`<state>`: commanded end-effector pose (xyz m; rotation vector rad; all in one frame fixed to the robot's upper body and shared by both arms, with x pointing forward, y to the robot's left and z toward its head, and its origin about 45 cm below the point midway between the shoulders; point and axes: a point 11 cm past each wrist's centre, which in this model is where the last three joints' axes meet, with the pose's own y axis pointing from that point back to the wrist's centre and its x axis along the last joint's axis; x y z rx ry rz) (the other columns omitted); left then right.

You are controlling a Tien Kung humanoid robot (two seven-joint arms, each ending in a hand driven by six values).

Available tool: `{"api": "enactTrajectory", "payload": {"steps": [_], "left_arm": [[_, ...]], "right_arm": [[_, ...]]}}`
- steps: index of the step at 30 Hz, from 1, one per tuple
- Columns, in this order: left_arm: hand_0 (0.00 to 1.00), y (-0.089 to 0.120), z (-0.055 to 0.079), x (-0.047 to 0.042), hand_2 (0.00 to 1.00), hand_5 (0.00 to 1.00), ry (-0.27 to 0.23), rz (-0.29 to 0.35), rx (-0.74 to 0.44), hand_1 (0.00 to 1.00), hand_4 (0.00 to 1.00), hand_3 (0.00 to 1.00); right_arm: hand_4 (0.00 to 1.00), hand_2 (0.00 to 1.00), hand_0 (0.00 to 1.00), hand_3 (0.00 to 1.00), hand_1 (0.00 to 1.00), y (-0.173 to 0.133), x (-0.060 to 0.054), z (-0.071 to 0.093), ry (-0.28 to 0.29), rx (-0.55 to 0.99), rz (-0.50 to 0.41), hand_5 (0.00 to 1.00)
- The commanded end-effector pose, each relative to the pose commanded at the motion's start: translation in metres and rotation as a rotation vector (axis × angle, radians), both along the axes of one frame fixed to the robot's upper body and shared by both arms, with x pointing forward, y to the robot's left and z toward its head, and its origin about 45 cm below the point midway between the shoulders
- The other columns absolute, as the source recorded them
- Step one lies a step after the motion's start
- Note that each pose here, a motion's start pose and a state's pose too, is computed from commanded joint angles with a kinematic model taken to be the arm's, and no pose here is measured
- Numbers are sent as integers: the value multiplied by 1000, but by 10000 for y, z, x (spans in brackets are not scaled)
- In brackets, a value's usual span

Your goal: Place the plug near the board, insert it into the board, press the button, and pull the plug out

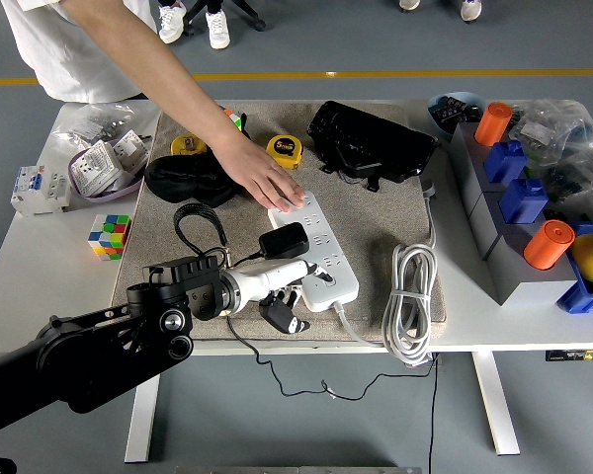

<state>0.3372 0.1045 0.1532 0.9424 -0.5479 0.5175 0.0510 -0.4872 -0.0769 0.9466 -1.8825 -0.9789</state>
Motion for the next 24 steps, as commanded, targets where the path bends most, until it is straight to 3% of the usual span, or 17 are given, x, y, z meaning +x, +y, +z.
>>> {"api": "enactTrajectory", "payload": {"steps": [16,24], "left_arm": [[50,8,-53,-16,167,2,15,-5,28,97,738,842],[50,-4,22,19,167,2,-9,-2,-3,97,735,839]], "right_arm": [[994,636,646,555,668,1,-6,-1,0,0,-1,539],[994,636,646,555,668,6,-6,-3,-2,2,-4,539]]}}
